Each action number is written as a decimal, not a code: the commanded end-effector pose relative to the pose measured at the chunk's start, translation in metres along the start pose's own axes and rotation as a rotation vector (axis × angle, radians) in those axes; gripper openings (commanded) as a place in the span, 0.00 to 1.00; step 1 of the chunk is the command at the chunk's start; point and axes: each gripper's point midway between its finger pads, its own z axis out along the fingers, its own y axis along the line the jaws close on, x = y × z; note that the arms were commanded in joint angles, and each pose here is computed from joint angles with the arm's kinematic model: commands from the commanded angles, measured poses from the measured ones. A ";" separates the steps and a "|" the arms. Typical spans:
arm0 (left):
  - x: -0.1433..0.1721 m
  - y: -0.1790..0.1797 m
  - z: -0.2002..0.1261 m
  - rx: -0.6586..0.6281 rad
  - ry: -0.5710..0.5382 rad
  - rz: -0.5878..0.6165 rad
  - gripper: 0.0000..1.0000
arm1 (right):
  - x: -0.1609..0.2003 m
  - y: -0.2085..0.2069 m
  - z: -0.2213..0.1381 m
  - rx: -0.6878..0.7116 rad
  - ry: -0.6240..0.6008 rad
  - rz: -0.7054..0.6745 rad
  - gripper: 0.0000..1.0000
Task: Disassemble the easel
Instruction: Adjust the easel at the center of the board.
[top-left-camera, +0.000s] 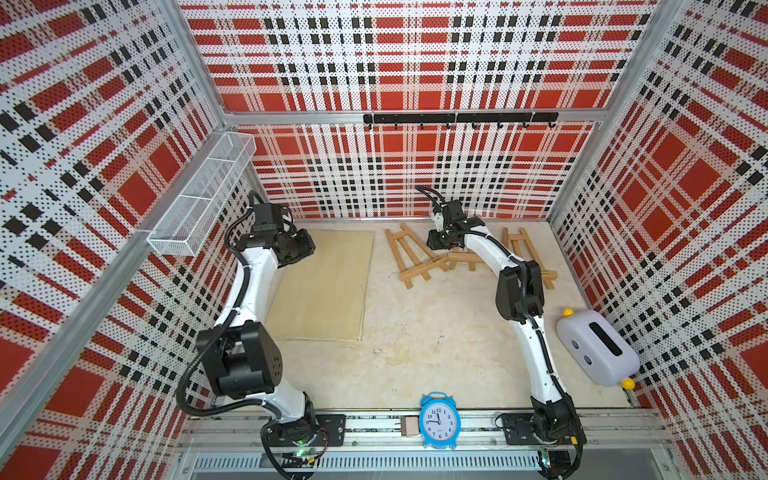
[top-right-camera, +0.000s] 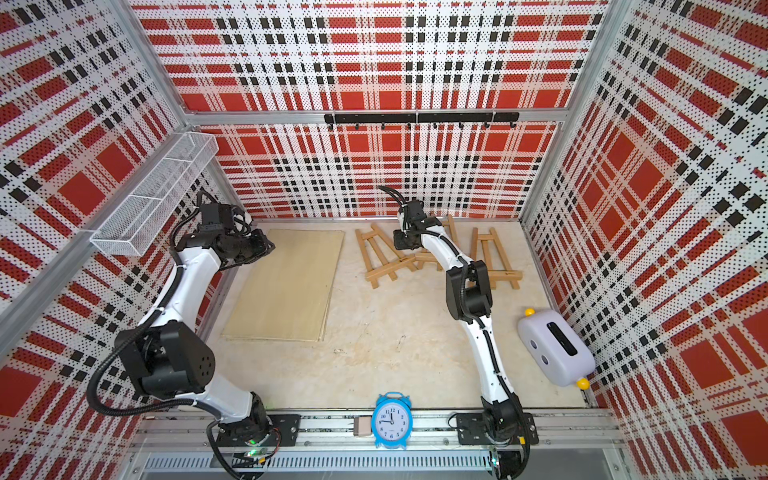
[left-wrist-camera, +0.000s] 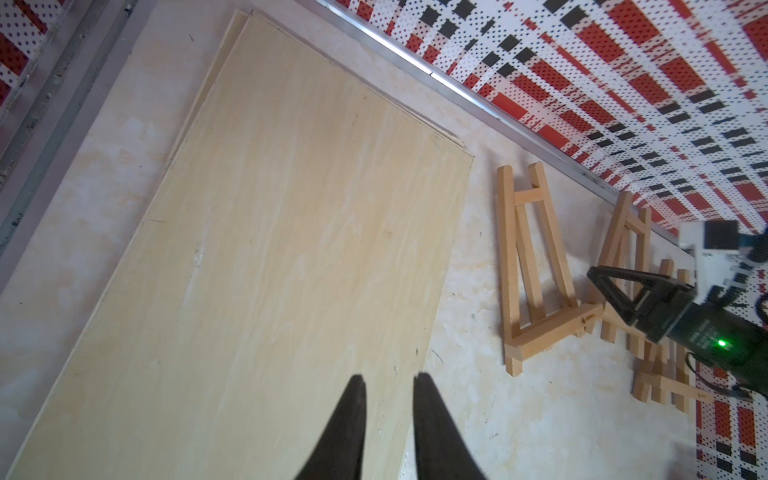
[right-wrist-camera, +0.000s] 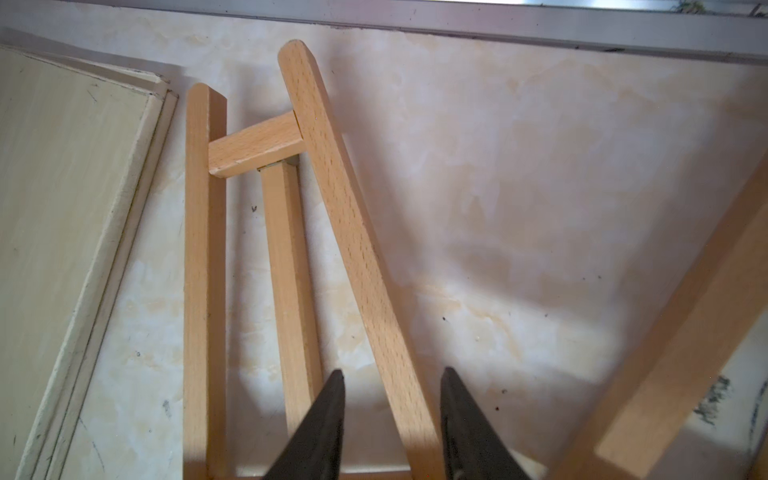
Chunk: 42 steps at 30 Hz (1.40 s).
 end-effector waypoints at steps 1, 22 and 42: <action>-0.006 -0.013 -0.025 0.023 -0.058 0.003 0.26 | 0.010 -0.001 0.008 -0.021 0.026 0.039 0.40; 0.001 -0.013 -0.029 0.060 -0.033 0.010 0.26 | 0.048 0.054 -0.009 -0.143 0.117 0.136 0.35; -0.011 -0.034 -0.036 0.173 -0.075 0.048 0.30 | -0.020 0.005 -0.128 0.113 -0.196 0.111 0.45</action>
